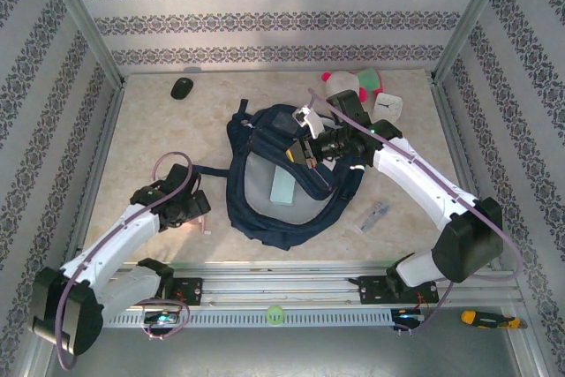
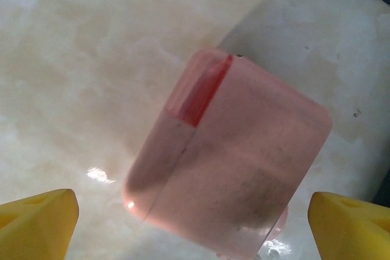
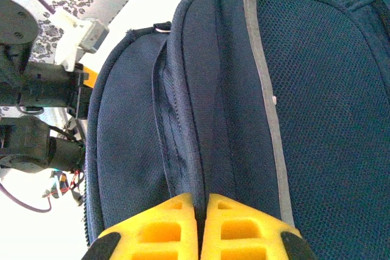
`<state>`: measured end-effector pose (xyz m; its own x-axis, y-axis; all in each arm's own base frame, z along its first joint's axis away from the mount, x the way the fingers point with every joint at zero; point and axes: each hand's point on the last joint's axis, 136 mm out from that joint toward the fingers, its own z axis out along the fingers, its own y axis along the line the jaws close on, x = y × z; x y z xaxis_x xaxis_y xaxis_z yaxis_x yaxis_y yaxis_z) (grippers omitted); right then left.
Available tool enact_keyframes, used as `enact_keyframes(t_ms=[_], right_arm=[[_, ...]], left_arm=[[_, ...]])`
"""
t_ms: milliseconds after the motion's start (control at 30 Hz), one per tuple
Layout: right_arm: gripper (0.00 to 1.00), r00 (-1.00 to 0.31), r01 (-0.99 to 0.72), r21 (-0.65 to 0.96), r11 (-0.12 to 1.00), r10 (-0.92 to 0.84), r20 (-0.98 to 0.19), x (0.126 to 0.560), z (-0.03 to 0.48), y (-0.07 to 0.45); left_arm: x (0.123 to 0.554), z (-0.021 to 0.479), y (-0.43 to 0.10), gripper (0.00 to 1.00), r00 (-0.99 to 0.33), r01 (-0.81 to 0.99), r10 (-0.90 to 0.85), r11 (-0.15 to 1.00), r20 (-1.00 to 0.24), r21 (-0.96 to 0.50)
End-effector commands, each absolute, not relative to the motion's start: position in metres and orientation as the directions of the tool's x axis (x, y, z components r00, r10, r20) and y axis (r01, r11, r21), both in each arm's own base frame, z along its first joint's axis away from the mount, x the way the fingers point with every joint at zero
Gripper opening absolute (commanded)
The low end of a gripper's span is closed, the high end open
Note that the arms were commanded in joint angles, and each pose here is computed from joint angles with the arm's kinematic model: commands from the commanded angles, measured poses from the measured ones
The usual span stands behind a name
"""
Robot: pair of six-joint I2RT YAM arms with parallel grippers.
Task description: Pack books, pencil case, and school supplies into a backpack
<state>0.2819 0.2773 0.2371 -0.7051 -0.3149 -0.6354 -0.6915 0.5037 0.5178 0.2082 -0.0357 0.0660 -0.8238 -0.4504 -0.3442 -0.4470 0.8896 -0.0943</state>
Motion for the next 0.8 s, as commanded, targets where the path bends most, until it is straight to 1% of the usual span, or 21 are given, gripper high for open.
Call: enact_keyframes(t_ms=[0, 133, 333, 400, 500, 633, 767], right_arm=[[0.0, -0.658, -0.736, 0.509, 0.446, -0.299, -0.691, 0.276, 0.259, 0.279], [0.0, -0.66, -0.735, 0.512, 0.444, -0.298, -0.69, 0.276, 0.259, 0.279], [0.0, -0.663, -0.732, 0.511, 0.451, -0.299, -0.686, 0.275, 0.257, 0.277], [0.0, -0.664, -0.731, 0.512, 0.451, -0.3, -0.685, 0.275, 0.256, 0.277], [0.0, -0.667, -0.729, 0.514, 0.452, -0.299, -0.683, 0.276, 0.255, 0.278], [0.0, -0.665, -0.731, 0.516, 0.447, -0.294, -0.687, 0.277, 0.259, 0.28], [0.0, -0.683, -0.711, 0.536, 0.456, -0.266, -0.68, 0.284, 0.265, 0.282]], left_arm=[[0.229, 0.062, -0.051, 0.96, -0.861, -0.34, -0.367, 0.93, -0.351, -0.139], [0.24, 0.053, -0.051, 0.93, -0.877, -0.325, -0.344, 0.939, -0.337, -0.114], [0.246, 0.043, -0.051, 0.73, -0.886, -0.325, -0.337, 0.941, -0.319, -0.092], [0.244, 0.042, -0.051, 0.67, -0.885, -0.33, -0.344, 0.939, -0.315, -0.099], [0.243, 0.047, -0.055, 0.59, -0.879, -0.329, -0.355, 0.935, -0.319, -0.133], [0.241, 0.068, -0.062, 0.48, -0.859, -0.324, -0.38, 0.922, -0.343, -0.21], [0.241, 0.099, -0.077, 0.45, -0.835, -0.309, -0.421, 0.892, -0.355, -0.331]])
